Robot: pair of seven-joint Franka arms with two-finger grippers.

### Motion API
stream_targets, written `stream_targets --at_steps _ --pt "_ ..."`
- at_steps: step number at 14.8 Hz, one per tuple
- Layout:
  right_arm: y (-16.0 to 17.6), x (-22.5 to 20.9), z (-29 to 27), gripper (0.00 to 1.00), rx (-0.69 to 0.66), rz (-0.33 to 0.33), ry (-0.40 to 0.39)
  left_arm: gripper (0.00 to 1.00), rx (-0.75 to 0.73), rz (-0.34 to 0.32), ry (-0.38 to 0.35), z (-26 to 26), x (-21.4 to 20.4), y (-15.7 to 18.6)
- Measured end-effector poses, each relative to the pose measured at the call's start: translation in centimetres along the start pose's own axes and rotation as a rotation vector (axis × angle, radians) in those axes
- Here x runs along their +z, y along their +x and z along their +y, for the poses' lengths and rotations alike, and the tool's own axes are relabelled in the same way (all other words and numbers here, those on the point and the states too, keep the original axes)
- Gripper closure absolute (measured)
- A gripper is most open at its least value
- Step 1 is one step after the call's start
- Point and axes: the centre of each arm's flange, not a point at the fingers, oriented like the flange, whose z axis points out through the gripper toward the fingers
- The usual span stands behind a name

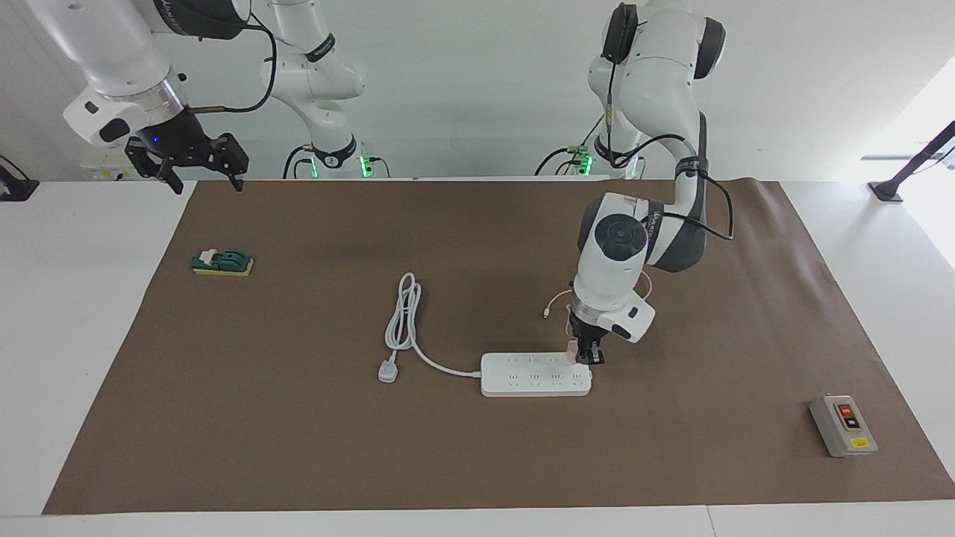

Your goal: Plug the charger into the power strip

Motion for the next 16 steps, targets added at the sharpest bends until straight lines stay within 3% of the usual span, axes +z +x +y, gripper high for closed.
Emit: stream_targets --at_steps 16 --pt "0.00 0.00 0.00 0.00 0.000 0.000 0.000 0.68 0.067 0.007 -0.010 0.04 0.12 -0.04"
